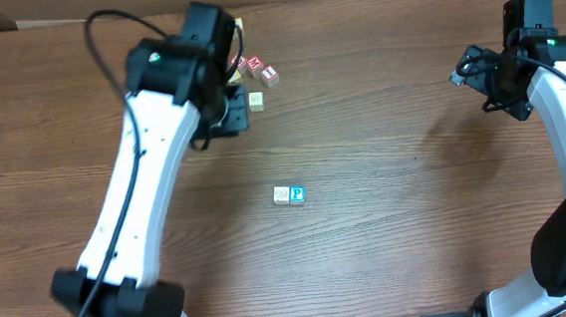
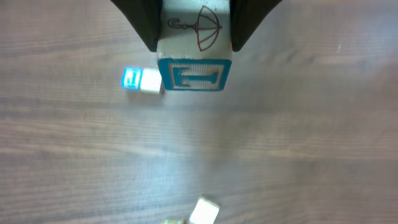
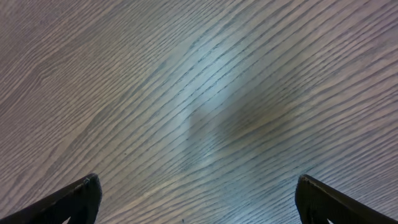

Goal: Flip 5 blocks
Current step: 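Carry the umbrella T block with the left gripper toward the P block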

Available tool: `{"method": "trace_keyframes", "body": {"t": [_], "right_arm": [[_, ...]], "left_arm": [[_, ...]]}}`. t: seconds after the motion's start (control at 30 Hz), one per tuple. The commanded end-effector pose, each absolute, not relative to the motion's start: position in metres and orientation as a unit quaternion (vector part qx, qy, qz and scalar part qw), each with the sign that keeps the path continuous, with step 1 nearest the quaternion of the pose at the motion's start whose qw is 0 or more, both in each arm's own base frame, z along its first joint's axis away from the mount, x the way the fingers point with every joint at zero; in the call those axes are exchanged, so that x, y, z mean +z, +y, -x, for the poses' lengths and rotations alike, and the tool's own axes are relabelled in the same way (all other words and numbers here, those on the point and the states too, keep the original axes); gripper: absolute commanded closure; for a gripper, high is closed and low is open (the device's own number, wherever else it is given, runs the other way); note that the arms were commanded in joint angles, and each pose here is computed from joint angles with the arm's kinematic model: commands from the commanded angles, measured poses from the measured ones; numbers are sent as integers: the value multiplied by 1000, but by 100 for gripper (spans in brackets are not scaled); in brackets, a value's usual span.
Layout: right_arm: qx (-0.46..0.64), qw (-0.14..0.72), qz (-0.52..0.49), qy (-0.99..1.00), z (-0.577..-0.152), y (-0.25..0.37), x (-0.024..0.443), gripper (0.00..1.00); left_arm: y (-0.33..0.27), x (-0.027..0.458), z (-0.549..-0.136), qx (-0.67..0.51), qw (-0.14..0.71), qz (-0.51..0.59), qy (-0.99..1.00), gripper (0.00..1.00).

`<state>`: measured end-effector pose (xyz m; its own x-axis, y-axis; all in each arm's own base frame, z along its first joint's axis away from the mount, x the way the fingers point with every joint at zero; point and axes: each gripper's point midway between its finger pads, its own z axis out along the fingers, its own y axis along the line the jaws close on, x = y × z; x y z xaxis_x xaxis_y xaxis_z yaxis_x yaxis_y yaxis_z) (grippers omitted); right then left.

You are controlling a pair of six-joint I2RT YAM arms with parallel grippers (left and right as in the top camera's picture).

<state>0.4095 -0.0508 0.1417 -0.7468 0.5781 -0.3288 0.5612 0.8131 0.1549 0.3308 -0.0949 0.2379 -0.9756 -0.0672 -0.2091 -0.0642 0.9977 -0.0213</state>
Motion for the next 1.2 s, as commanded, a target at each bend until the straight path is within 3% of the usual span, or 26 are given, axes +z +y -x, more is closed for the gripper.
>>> {"method": "trace_keyframes", "body": {"t": [0.0,0.43,0.7,0.97,1.1,1.17], "right_arm": [[25,199,-302,932,-413,-52,152,0],[25,199,-302,932,-413,-52,152,0],[25,199,-302,932,-413,-52,152,0],[25,199,-302,932,-413,-52,152,0],[25,199,-302,932,-413,-52,152,0],[25,199,-302,932,-413,-52,152,0]], "left_arm": [[-96,236,-318,-2,81,54,995,82],[-115,144,-277,40,-18,34,998,87],[-117,75,-279,31,-5,40,999,89],[-119,40,-284,18,23,44,999,89],[-118,34,-282,17,22,48,998,83],[-118,34,-281,18,21,48,998,69]]}}
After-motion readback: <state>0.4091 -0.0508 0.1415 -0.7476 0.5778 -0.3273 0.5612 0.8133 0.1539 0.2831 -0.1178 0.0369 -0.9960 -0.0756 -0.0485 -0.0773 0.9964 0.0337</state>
